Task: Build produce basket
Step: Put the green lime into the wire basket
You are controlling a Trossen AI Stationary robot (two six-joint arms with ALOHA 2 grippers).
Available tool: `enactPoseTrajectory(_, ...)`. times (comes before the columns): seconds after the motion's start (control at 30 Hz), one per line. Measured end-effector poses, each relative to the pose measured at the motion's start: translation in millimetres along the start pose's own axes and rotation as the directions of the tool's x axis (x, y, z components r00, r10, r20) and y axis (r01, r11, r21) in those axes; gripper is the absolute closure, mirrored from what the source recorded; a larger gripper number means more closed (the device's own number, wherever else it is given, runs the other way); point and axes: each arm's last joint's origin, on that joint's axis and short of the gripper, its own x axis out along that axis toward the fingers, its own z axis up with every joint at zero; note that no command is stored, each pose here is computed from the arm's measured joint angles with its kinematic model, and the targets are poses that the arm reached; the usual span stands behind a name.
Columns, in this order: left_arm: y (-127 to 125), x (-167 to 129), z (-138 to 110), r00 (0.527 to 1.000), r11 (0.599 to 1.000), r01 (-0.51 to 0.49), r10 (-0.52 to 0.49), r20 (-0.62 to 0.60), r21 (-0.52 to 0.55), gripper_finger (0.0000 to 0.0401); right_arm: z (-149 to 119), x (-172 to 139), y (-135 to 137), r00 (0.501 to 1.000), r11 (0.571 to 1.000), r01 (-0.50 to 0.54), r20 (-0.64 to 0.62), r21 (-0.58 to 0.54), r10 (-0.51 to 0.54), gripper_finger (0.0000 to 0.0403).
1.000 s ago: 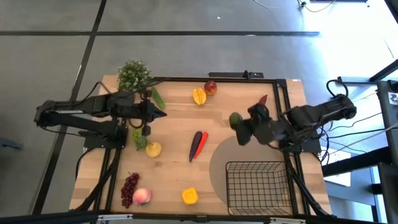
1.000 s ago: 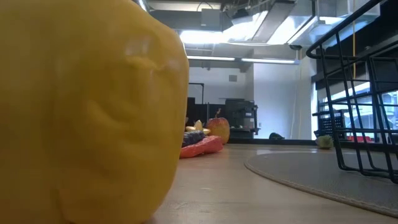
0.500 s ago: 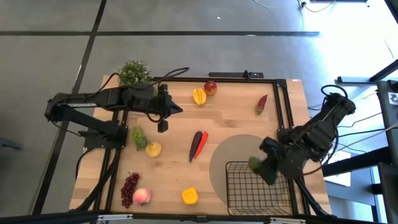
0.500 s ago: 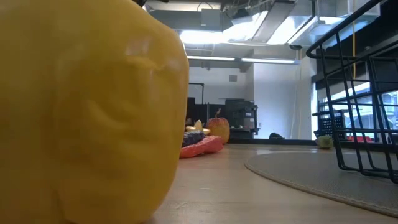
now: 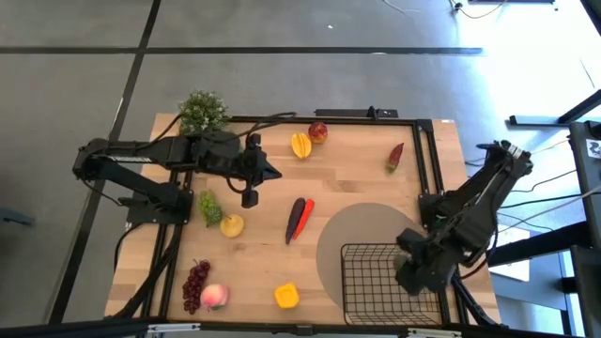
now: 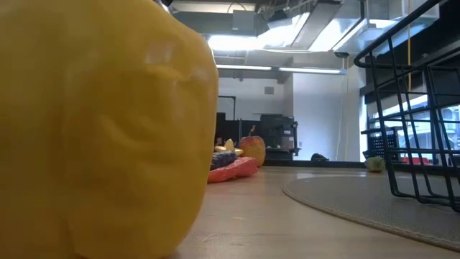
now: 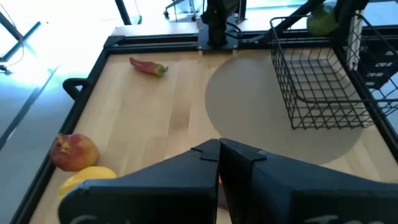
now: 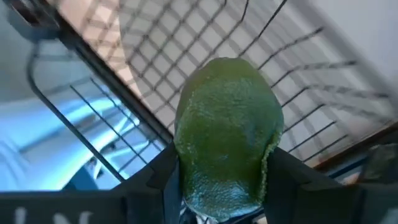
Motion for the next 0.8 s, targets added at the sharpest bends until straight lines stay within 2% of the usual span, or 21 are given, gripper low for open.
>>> enactPoseTrajectory(0.2, -1.4, -0.1, 0.0, 1.0, 1.0, 0.004, -0.004, -0.001, 0.002, 0.0401, -2.1, 46.5, -13.7, 0.988, 0.995, 0.103, -0.112, 0.0, -0.102, 0.0256)
enactPoseTrajectory(0.3, -2.8, -0.3, 0.0, 1.0, 1.0, 0.01, -0.01, 0.0, 0.005, 0.0401, -1.9, 61.2, -21.8, 0.979, 0.987, 0.159, -0.129, -0.001, -0.158, 0.0256)
enactPoseTrajectory(0.57, -2.7, -0.3, 0.0, 1.0, 1.0, 0.009, -0.009, 0.0, 0.005, 0.0401, -0.6, 74.4, -30.2, 0.971, 0.977, 0.211, -0.114, 0.001, -0.209, 0.0253)
enactPoseTrajectory(0.8, -2.7, -0.3, 0.0, 1.0, 1.0, 0.009, -0.009, 0.0, 0.005, 0.0401, 1.0, 74.5, -29.9, 0.971, 0.977, 0.211, -0.114, 0.013, -0.208, 0.022)
